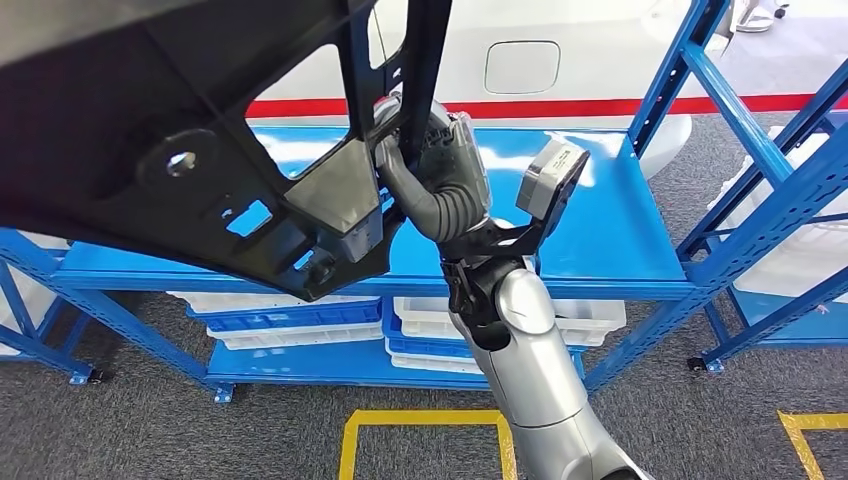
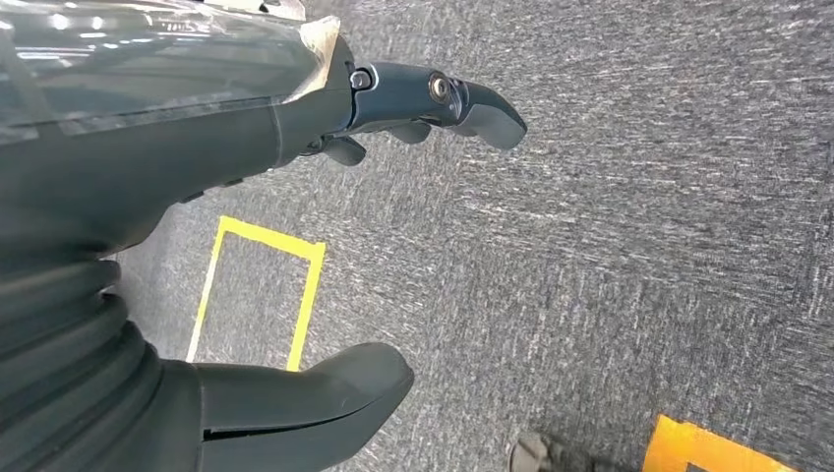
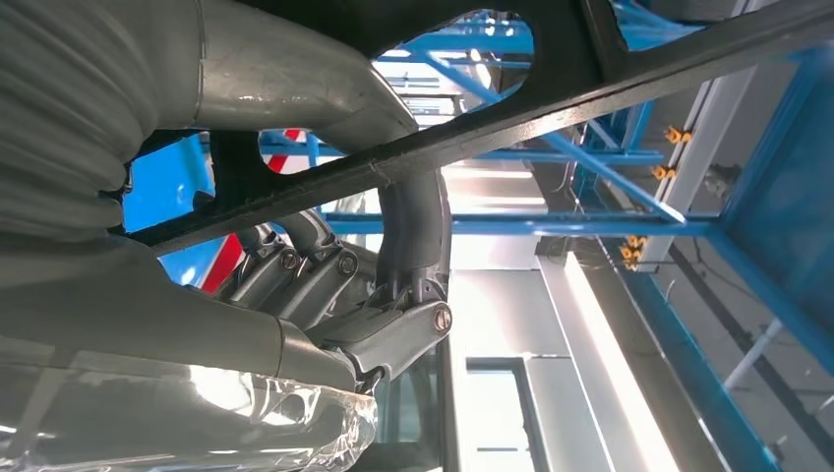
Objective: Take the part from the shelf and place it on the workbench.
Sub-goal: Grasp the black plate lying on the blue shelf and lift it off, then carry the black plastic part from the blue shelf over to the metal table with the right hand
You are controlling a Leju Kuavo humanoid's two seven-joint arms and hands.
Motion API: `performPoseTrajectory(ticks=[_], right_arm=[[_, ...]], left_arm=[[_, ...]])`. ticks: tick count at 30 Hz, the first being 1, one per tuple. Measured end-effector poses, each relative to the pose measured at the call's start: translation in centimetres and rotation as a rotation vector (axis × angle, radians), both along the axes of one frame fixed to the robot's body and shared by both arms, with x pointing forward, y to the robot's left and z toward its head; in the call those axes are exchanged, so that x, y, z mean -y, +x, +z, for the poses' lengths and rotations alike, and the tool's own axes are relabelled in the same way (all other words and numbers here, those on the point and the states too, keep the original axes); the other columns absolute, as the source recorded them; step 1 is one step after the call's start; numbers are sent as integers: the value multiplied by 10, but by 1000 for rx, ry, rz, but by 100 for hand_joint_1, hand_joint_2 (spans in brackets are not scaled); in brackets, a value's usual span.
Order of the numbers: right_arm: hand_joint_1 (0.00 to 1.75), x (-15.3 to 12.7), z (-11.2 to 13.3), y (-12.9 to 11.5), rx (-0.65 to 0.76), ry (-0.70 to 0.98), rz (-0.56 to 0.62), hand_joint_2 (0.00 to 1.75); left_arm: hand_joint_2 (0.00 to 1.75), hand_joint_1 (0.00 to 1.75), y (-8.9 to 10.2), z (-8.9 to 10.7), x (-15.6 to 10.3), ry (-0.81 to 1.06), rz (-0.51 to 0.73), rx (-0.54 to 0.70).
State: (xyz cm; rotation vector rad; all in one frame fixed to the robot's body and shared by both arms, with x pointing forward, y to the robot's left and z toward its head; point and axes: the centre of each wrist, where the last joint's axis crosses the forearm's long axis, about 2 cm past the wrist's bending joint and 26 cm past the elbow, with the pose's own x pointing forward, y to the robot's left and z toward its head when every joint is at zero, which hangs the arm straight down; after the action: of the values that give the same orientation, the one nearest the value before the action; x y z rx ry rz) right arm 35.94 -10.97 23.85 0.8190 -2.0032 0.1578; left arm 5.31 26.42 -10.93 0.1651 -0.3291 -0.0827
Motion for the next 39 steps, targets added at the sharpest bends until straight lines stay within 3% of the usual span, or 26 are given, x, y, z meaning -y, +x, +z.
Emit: performPoseTrajectory(ticks=[39], right_arm=[[175, -23, -9, -16, 86, -59, 143, 175]], left_arm=[[175, 0, 3, 1, 5, -27, -11, 35]])
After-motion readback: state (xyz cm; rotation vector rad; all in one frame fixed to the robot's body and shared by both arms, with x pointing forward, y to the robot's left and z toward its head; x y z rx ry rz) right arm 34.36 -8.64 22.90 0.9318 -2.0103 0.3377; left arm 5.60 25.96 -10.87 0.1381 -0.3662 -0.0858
